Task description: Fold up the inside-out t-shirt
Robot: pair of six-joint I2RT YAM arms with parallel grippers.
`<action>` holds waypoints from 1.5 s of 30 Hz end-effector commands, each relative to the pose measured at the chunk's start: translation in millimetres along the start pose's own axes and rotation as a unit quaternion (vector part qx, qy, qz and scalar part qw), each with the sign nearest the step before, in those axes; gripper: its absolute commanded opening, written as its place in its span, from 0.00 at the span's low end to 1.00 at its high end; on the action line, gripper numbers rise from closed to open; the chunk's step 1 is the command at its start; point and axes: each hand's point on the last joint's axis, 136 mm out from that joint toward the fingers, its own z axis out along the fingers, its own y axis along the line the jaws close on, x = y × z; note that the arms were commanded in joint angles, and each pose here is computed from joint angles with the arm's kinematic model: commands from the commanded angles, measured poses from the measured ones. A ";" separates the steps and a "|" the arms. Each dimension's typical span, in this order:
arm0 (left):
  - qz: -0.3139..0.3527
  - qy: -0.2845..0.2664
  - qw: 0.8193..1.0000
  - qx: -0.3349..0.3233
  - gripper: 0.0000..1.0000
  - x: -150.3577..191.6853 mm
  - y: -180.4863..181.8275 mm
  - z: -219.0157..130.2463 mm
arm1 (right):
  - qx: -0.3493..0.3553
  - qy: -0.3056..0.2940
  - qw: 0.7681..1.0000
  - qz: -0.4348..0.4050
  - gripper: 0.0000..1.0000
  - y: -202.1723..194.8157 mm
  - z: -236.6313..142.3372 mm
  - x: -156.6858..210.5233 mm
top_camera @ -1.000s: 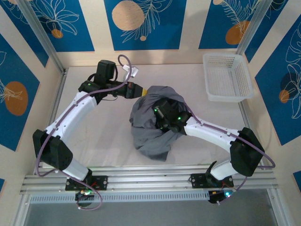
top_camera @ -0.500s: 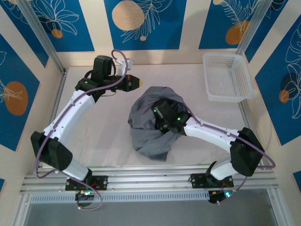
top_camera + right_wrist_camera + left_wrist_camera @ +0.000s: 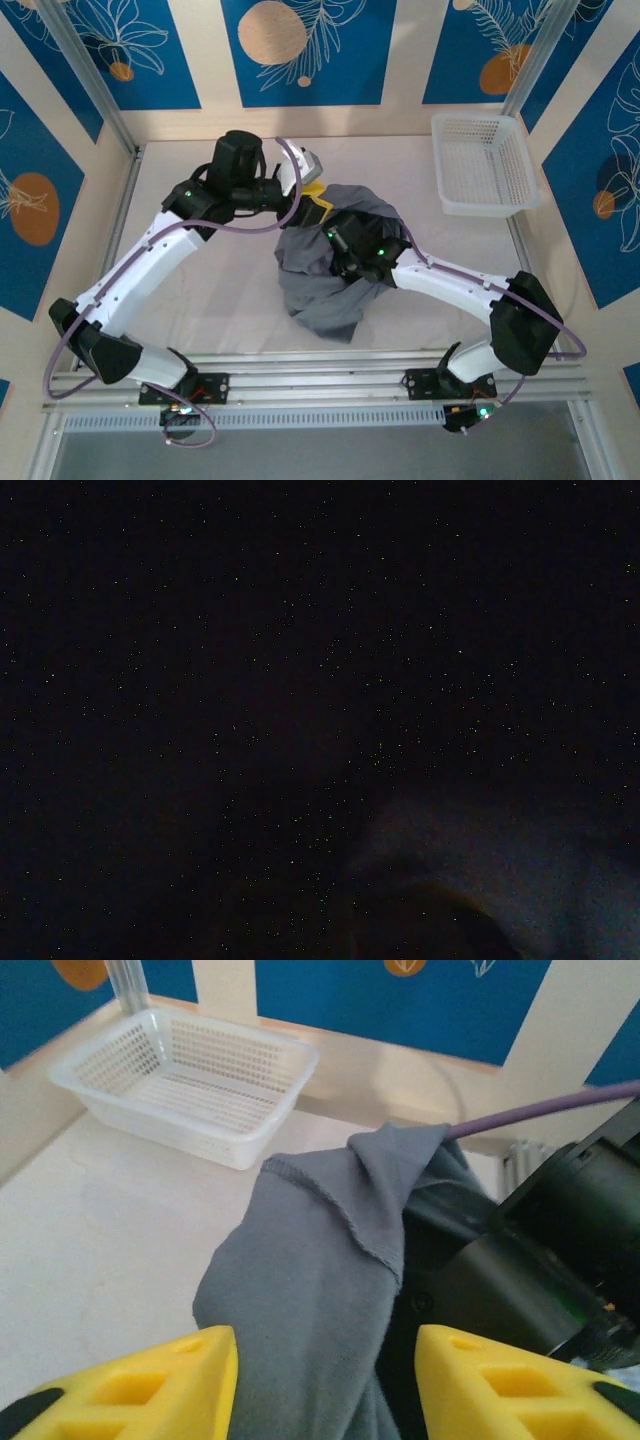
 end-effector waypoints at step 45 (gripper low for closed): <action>-0.343 0.206 0.845 -0.354 0.00 194.1 208.7 -33.3 | 0.138 -0.169 0.976 0.003 0.00 -14.2 -88.3 -76.4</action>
